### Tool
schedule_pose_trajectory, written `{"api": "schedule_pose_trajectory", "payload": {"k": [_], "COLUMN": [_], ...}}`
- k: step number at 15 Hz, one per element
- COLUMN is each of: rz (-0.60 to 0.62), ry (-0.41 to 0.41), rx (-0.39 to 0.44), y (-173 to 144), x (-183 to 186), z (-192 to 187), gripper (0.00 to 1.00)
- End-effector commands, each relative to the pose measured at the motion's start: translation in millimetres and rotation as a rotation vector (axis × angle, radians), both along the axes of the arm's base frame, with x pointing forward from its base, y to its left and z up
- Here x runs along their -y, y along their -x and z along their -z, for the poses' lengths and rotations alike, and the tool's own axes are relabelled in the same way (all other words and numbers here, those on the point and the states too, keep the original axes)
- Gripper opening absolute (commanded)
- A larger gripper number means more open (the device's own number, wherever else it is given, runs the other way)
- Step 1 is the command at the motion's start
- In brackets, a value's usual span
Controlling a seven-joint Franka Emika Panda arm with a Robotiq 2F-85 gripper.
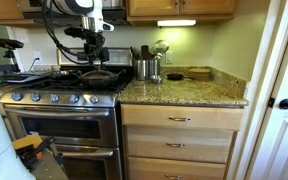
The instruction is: Open the top most drawer of the bottom cabinet.
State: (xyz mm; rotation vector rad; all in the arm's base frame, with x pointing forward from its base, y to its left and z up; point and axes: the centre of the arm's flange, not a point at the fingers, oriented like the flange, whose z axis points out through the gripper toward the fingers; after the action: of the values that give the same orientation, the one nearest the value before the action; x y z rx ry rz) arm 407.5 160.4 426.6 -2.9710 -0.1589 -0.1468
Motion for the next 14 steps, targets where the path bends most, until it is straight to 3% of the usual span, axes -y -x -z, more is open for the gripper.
{"api": "schedule_pose_trajectory", "payload": {"k": [1,9,14], "rz": [0.000,0.029,0.226], "ry": [0.000,-0.005,0.004], "rx": [0.000,0.007,0.033], "y": [0.0,-6.2,-35.5], "x": [0.0,11.1,86.3], "z": [0.0,-1.6,9.1], "gripper": [1.00,1.00,1.00]}}
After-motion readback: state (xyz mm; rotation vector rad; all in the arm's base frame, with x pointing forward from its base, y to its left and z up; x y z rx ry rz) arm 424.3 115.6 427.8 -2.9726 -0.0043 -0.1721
